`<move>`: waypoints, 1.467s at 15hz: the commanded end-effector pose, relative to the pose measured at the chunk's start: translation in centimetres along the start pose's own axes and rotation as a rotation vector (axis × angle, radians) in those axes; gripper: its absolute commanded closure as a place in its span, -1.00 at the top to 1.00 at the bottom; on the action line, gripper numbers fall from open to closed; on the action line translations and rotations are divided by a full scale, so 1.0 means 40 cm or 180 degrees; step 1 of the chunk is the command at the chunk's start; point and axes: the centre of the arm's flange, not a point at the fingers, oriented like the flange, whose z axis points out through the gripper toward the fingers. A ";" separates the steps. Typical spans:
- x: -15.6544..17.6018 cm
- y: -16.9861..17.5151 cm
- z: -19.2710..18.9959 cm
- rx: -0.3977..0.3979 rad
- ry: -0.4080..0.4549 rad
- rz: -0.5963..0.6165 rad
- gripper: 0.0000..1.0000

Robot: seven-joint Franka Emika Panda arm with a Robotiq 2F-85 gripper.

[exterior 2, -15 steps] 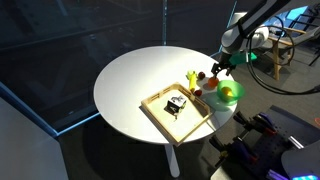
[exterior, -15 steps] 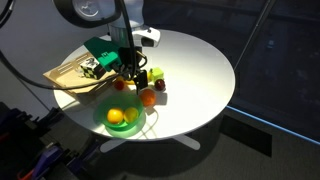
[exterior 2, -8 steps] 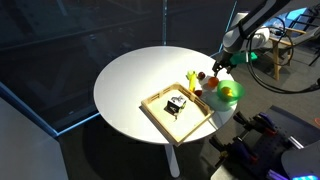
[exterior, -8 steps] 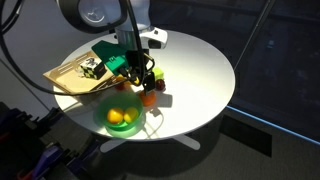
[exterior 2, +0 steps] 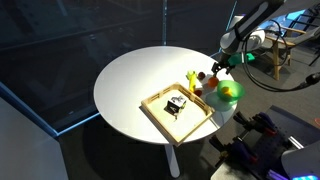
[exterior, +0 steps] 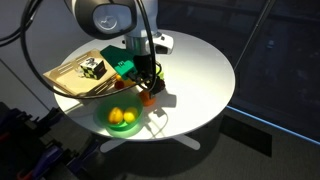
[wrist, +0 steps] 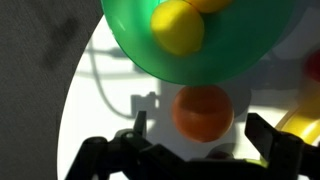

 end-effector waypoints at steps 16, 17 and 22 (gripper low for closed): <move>0.061 -0.005 0.098 0.0069 -0.0078 -0.0255 1.00; 0.062 -0.003 0.099 0.0066 -0.0073 -0.0259 1.00; 0.068 -0.003 0.106 0.0058 -0.0079 -0.0265 1.00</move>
